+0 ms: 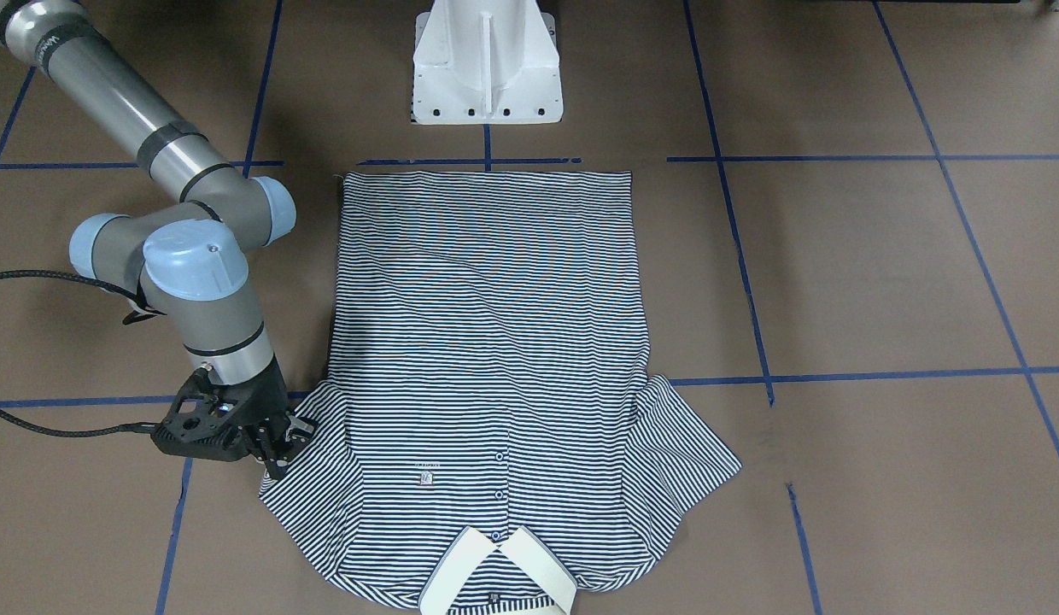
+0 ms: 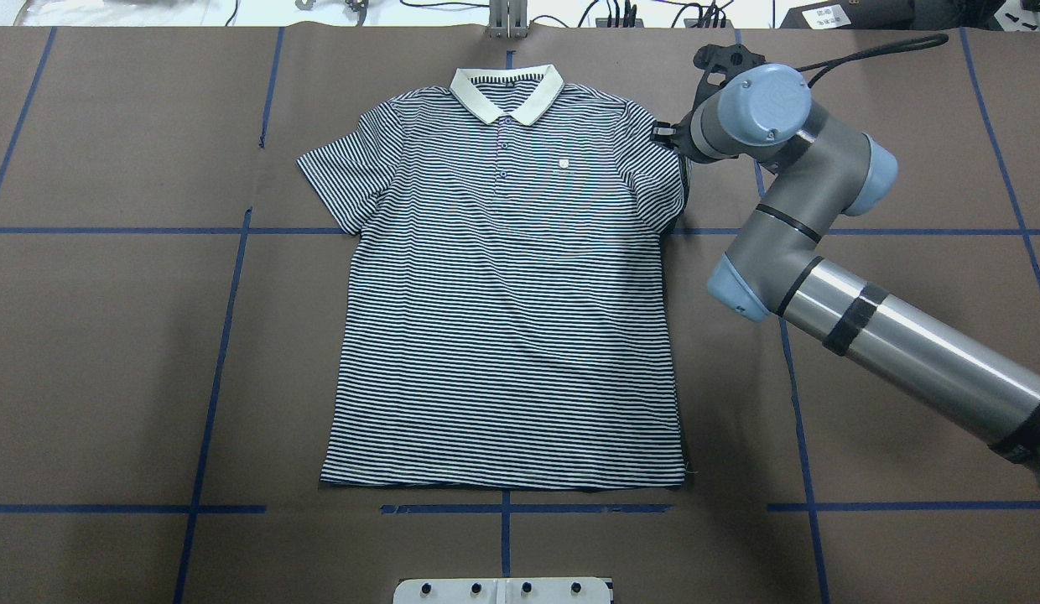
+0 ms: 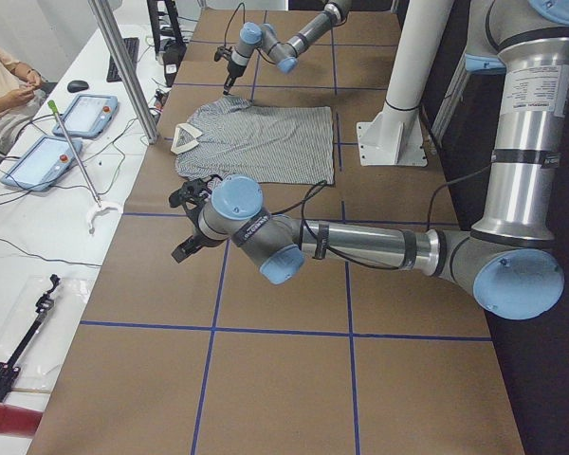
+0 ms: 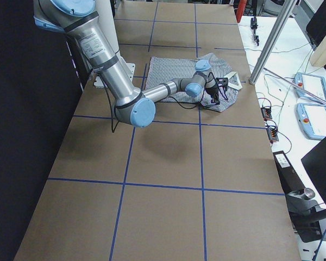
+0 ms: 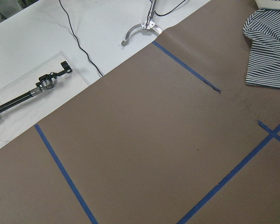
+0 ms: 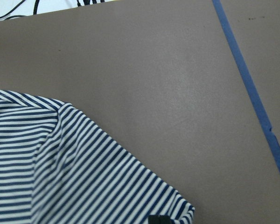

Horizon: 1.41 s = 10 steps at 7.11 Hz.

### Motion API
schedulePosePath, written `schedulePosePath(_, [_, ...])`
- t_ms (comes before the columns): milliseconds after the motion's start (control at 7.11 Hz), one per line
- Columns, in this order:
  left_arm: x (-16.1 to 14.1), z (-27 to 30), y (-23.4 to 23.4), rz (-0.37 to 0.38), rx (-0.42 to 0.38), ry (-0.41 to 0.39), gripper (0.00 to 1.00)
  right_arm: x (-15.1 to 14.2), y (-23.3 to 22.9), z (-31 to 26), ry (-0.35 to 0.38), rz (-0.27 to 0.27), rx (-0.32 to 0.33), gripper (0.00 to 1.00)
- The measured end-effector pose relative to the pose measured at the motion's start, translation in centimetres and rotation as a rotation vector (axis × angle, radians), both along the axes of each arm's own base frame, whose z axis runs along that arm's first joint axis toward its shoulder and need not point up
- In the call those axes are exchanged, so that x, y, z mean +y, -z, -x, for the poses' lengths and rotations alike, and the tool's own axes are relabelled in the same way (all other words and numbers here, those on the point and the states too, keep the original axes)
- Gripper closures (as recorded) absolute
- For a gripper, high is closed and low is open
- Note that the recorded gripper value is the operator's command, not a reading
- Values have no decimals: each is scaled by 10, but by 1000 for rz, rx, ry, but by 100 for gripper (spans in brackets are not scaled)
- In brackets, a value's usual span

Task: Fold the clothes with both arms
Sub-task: 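Press the right gripper on the sleeve, folding it onto the shirt body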

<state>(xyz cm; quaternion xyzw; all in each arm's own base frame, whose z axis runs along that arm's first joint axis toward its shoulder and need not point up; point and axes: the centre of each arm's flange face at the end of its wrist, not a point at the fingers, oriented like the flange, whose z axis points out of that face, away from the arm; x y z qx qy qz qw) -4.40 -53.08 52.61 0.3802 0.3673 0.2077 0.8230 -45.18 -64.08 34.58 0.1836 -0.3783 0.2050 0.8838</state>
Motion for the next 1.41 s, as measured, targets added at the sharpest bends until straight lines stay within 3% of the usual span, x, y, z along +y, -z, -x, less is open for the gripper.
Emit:
schedulePosePath(422, [0, 0, -1, 2, 0, 1, 0, 17, 89, 61, -126, 50, -35, 100])
schedulePosePath(562, [0, 1, -2, 5, 0, 3, 0, 29, 105, 80, -133, 41, -42, 34])
schedulePosePath(703, [0, 1, -2, 9, 2, 5, 0, 39, 111, 94, -130, 26, -39, 7])
schedulePosePath(844, [0, 0, -3, 13, 3, 6, 0, 45, 112, 102, -128, 15, -31, 1])
schedulePosePath(1125, [-1, 0, -2, 15, 5, 9, 0, 45, 120, 104, -119, 0, -25, 0])
schedulePosePath(1406, [-3, -9, 0, 52, 26, 19, 0, 24, 119, 76, -22, -6, -13, 0])
